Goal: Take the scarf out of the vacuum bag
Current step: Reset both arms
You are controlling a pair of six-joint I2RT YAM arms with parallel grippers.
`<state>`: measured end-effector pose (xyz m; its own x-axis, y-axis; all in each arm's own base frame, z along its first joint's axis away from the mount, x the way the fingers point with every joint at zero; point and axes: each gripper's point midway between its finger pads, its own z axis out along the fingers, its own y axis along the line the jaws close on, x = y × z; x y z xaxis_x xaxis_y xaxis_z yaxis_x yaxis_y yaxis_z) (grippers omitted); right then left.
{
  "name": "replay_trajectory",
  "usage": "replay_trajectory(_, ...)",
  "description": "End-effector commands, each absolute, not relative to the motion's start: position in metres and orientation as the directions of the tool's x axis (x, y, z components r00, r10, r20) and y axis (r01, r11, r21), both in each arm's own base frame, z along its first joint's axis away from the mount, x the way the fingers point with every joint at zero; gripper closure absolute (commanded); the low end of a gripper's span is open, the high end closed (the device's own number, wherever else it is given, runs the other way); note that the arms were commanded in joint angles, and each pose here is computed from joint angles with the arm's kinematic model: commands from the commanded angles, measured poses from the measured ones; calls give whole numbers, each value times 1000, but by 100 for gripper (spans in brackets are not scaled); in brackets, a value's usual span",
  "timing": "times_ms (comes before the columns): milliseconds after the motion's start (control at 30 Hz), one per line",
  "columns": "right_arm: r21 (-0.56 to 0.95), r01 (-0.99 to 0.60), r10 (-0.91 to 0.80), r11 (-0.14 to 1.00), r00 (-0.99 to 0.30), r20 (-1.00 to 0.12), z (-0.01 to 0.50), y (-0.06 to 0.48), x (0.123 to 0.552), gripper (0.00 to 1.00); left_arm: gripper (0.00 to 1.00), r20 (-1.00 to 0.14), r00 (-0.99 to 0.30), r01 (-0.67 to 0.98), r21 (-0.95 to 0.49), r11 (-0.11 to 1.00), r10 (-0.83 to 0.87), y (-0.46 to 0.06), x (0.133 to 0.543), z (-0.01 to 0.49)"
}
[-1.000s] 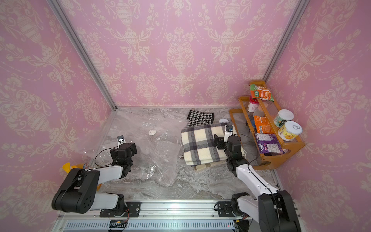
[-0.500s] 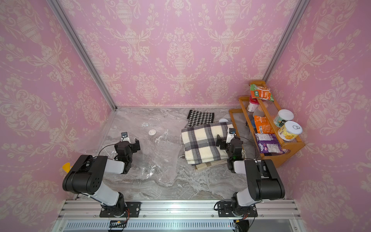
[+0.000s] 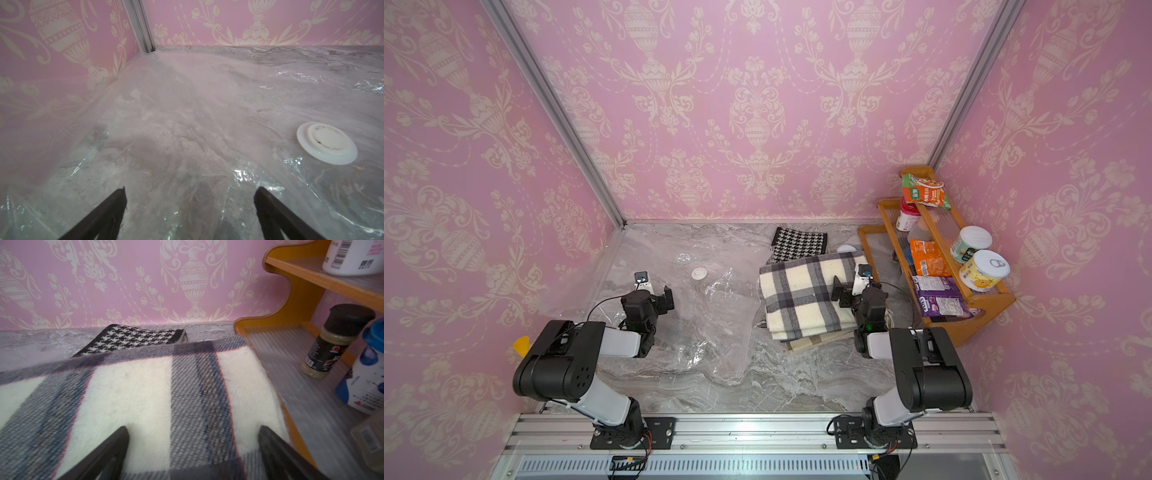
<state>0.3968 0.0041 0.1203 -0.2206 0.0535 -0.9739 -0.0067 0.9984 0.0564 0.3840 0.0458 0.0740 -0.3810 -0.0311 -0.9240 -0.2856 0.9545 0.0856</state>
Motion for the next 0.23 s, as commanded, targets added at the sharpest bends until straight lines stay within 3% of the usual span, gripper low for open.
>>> replay_trajectory(0,19,-128,-17,992,-271,-962,101,27,389,0,1,-923,-383,-272,72,960,-40,44,386,75)
replay_trajectory(200,51,-62,30,997,-302,-953,99,12,394,0,1,-924,-381,-274,70,959,-41,45,386,76)
